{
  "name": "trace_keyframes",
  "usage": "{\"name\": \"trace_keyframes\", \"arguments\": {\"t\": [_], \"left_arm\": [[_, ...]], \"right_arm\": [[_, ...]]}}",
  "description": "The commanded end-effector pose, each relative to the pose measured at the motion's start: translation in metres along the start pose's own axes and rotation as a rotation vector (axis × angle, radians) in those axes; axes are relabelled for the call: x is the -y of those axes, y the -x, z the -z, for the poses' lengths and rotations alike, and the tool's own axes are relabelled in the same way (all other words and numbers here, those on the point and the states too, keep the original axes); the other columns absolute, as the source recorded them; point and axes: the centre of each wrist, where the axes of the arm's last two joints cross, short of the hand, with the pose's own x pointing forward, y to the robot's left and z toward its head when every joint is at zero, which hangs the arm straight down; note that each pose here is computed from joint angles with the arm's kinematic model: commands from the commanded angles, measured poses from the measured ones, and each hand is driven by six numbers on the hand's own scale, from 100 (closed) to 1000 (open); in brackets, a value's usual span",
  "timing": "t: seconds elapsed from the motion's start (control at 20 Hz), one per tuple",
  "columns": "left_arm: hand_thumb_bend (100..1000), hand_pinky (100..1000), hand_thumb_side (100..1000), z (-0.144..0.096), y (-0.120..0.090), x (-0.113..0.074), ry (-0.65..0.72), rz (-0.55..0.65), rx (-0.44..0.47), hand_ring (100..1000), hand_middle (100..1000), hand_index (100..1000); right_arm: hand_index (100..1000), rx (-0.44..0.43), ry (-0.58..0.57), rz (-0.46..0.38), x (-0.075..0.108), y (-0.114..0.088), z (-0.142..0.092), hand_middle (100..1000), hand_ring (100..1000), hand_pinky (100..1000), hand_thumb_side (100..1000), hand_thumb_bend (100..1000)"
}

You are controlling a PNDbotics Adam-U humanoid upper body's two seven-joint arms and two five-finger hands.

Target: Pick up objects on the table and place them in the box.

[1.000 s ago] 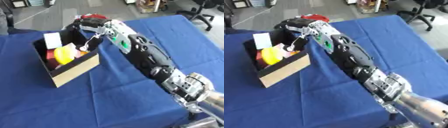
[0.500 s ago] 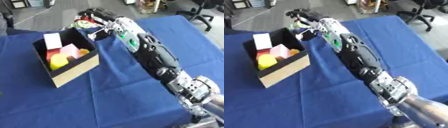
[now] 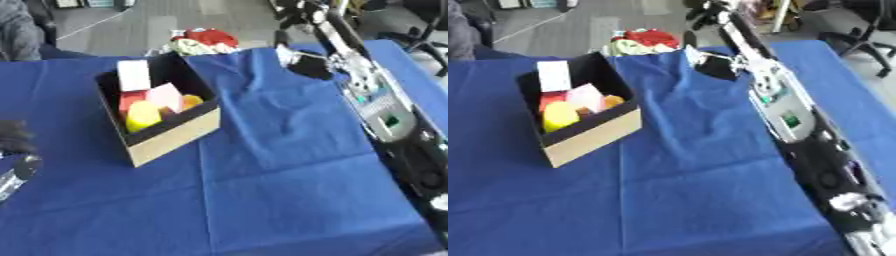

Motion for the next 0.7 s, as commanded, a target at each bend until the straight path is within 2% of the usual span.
{"name": "trace_keyframes", "arguments": {"t": [0.05, 0.25, 0.35, 0.55, 0.7], "left_arm": [[603, 761, 475, 0.002, -0.006, -0.004, -0.046, 0.009, 0.024, 643, 649, 806], [603, 763, 476, 0.001, -0.004, 0.001, -0.065, 0.008, 0.035, 656, 662, 814], [598, 763, 476, -0.001, -0.001, 0.003, -0.077, 0.002, 0.034, 657, 664, 815], [587, 763, 482, -0.003, 0.004, 0.007, -0.093, -0.020, 0.025, 658, 665, 820], [580, 763, 479, -0.004, 0.006, 0.009, -0.106, -0.036, 0.021, 658, 663, 819]], "right_arm": [[876, 0.014, 0.086, 0.086, 0.004, -0.007, -0.018, 694, 684, 824, 162, 100], [859, -0.098, 0.151, 0.212, -0.021, 0.008, -0.054, 676, 666, 814, 196, 100], [856, -0.145, 0.184, 0.248, -0.033, 0.014, -0.066, 668, 661, 811, 196, 100], [852, -0.194, 0.216, 0.278, -0.050, 0.018, -0.076, 654, 645, 804, 191, 100], [850, -0.199, 0.227, 0.283, -0.056, 0.019, -0.077, 648, 641, 801, 182, 100]]}}
